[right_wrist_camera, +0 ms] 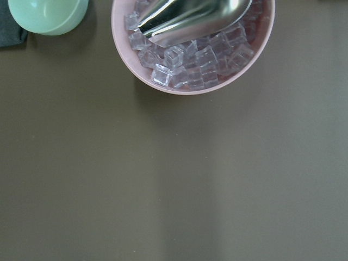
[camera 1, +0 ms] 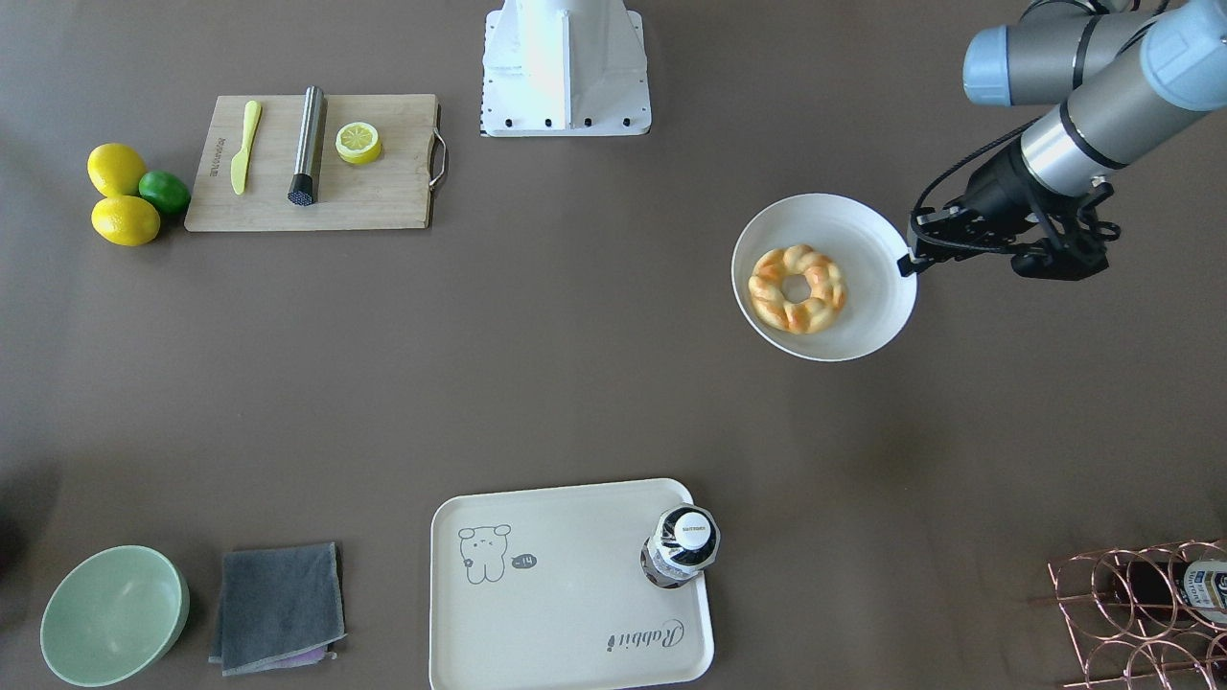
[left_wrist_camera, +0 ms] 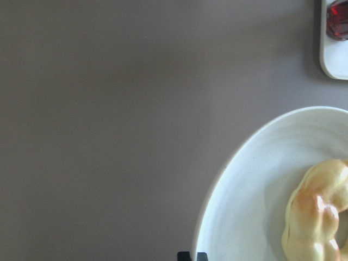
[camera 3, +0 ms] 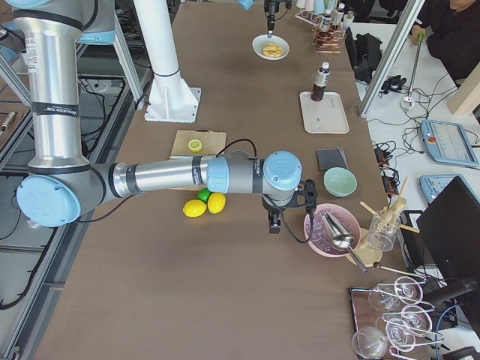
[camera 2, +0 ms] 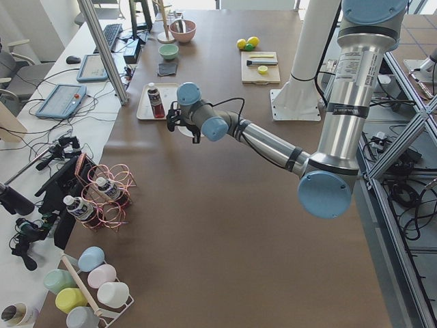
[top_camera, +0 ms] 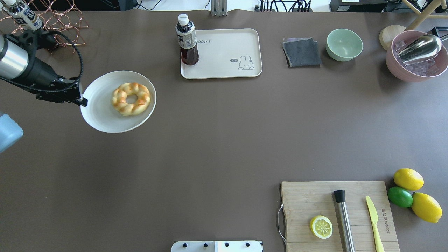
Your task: Place donut on tray
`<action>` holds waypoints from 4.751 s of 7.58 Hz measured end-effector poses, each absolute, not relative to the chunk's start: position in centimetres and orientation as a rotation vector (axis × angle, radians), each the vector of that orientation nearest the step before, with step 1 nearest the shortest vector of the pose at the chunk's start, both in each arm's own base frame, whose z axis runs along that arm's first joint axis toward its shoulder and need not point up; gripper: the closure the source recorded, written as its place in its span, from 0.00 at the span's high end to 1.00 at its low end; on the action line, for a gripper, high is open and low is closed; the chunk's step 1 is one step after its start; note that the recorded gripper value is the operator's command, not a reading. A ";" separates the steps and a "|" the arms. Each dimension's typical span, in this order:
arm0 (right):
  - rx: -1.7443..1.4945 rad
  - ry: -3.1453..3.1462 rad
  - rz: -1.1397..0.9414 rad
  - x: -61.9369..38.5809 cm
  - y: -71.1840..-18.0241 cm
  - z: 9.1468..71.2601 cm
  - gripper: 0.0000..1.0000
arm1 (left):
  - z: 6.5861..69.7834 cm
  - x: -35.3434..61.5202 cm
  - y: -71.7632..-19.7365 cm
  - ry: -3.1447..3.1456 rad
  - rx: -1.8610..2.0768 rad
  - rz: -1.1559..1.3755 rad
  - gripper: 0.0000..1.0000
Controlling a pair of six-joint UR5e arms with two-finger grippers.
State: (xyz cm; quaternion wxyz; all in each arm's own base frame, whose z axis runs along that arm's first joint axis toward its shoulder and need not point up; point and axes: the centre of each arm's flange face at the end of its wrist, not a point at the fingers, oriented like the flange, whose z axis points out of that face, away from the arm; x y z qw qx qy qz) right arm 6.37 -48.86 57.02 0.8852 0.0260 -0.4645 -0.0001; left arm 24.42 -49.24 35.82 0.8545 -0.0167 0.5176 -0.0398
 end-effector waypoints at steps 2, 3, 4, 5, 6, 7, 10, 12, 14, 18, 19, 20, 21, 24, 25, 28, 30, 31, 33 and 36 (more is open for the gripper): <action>0.069 -1.013 0.033 0.6 -53.5 50.1 1.00 | 31.6 29.7 -47.3 1.102 -0.060 -0.116 0.00; 0.081 -1.032 0.039 -2.7 -54.8 46.9 1.00 | 30.2 31.5 -46.5 1.109 -0.073 -0.129 0.00; 0.111 -1.044 0.022 -5.7 -55.3 44.5 1.00 | 27.9 33.8 -45.8 1.126 -0.090 -0.152 0.00; 0.136 -1.051 -0.004 -8.4 -55.4 42.7 1.00 | 25.4 36.8 -44.5 1.140 -0.103 -0.172 0.00; 0.146 -1.063 -0.003 -11.1 -56.0 40.5 1.00 | 23.4 39.6 -43.0 1.149 -0.110 -0.185 0.00; 0.141 -1.081 0.030 -14.5 -56.5 37.3 1.00 | 22.0 41.4 -41.9 1.157 -0.115 -0.196 0.00; 0.131 -1.160 0.155 -25.8 -54.2 30.9 1.00 | 19.5 43.8 -42.0 1.172 -0.120 -0.215 0.00; 0.065 -1.220 0.215 -31.3 -51.9 27.7 1.00 | 17.4 44.6 -42.8 1.174 -0.111 -0.253 0.00; -0.045 -1.241 0.260 -35.3 -49.6 26.0 1.00 | 15.5 45.2 -43.5 1.162 -0.098 -0.288 0.00; -0.145 -1.204 0.281 -38.3 -47.8 25.7 0.94 | 15.9 47.6 -42.3 1.130 -0.028 -0.317 0.00; -0.161 -1.193 0.276 -39.0 -47.5 25.4 0.93 | 16.0 47.8 -42.2 1.126 -0.015 -0.323 0.00; -0.176 -1.178 0.274 -39.6 -47.3 25.0 0.92 | 16.0 47.9 -42.2 1.125 -0.008 -0.327 0.00; -0.188 -1.162 0.276 -40.1 -47.3 24.5 0.77 | 15.9 48.0 -42.1 1.124 -0.006 -0.329 0.00; -0.200 -1.140 0.274 -40.8 -47.0 24.3 0.43 | 15.8 48.3 -41.8 1.124 -0.018 -0.342 0.00; -0.200 -1.137 0.273 -40.9 -46.9 24.3 0.36 | 15.7 48.4 -41.7 1.125 -0.018 -0.348 0.00; -0.195 -1.140 0.271 -40.9 -46.8 24.2 0.10 | 15.9 48.6 -41.5 1.123 -0.019 -0.354 0.00; -0.192 -1.141 0.269 -40.9 -46.6 24.1 0.04 | 15.9 48.7 -41.4 1.121 -0.019 -0.354 0.00; -0.192 -1.138 0.267 -41.2 -46.4 24.2 0.03 | 16.0 48.7 -41.4 1.120 -0.019 -0.355 0.00; -0.176 -1.137 0.266 -41.6 -45.9 24.0 0.00 | 15.7 48.5 -41.4 1.126 -0.018 -0.354 0.98; -0.169 -1.146 0.271 -40.8 -46.2 23.6 0.00 | 15.6 48.5 -41.3 1.130 -0.018 -0.353 0.98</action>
